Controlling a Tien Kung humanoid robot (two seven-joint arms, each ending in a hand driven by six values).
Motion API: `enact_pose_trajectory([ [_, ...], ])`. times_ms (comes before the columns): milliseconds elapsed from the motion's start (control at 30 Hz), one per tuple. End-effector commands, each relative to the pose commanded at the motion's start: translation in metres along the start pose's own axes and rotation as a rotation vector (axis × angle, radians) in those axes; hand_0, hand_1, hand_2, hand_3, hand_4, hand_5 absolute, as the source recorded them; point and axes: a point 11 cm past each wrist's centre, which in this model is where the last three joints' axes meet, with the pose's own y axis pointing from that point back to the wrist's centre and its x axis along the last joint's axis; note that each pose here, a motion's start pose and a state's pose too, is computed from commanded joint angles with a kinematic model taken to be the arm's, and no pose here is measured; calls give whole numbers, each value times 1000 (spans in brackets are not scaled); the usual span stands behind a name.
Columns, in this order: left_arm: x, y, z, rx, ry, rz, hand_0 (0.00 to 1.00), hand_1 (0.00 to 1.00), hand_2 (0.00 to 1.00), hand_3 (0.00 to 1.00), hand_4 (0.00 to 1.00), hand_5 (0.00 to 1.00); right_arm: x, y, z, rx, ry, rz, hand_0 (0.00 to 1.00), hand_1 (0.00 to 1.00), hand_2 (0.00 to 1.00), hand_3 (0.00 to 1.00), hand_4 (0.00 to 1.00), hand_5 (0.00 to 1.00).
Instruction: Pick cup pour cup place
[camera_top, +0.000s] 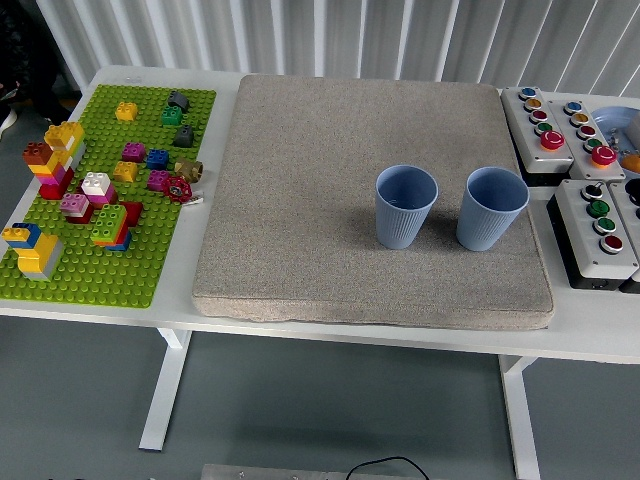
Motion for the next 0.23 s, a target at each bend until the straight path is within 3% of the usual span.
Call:
enact_pose_trajectory([
  [233,0,0,-2,2,2,0,805,845,870,790,523,998,-2,1,1,-1,10,-5,949,897,980,953,679,998],
])
